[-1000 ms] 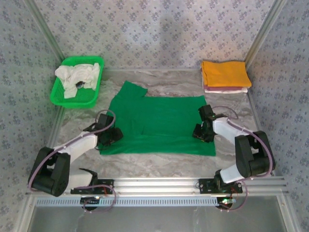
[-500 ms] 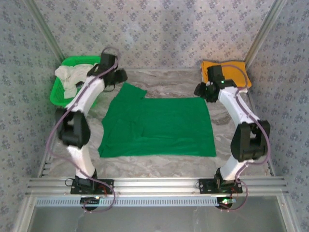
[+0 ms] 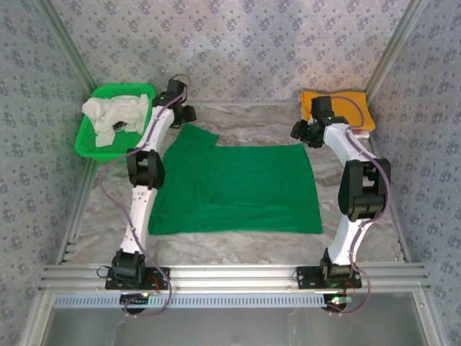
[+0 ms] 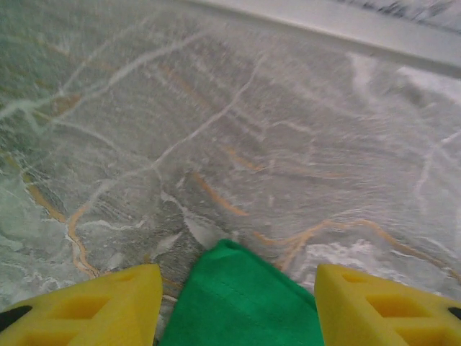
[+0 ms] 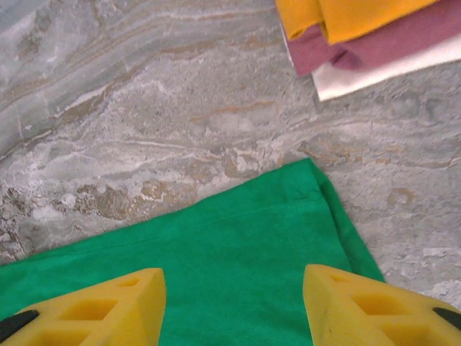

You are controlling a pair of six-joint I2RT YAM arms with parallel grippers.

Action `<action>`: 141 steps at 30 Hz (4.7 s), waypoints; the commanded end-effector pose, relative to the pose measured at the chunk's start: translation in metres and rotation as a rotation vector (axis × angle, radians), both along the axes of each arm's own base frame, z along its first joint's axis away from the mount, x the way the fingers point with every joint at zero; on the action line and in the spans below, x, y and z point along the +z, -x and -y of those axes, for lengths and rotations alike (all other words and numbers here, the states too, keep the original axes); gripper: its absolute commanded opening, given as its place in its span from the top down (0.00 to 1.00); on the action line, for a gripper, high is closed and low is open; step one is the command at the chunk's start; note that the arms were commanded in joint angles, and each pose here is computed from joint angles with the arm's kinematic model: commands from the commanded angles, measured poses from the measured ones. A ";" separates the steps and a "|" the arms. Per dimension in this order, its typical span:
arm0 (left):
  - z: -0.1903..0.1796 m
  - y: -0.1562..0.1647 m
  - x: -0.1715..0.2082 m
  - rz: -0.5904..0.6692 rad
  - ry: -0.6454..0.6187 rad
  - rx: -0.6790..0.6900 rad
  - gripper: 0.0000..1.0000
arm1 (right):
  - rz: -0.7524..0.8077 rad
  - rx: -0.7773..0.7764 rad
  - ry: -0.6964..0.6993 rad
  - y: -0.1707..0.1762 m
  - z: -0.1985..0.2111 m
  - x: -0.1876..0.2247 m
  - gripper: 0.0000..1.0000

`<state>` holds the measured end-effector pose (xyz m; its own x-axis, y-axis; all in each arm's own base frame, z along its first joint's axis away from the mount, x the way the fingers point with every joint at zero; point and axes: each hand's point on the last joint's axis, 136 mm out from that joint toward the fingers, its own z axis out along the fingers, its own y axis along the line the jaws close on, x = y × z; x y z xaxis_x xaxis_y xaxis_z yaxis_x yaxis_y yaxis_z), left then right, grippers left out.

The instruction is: Fold and stack the t-shirts

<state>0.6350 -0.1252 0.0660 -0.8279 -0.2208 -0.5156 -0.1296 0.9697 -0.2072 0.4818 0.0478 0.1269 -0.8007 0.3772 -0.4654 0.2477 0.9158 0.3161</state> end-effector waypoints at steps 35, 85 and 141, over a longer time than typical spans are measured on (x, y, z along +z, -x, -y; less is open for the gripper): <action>0.036 0.008 0.073 0.143 0.128 -0.202 1.00 | -0.281 0.005 0.134 -0.021 0.034 -0.072 0.43; -0.013 0.116 0.129 0.409 -0.011 -0.190 1.00 | 0.115 0.038 0.163 -0.033 0.023 -0.006 1.00; -0.033 0.197 0.174 0.532 -0.211 -0.171 1.00 | 0.299 0.015 0.156 -0.010 0.031 0.001 1.00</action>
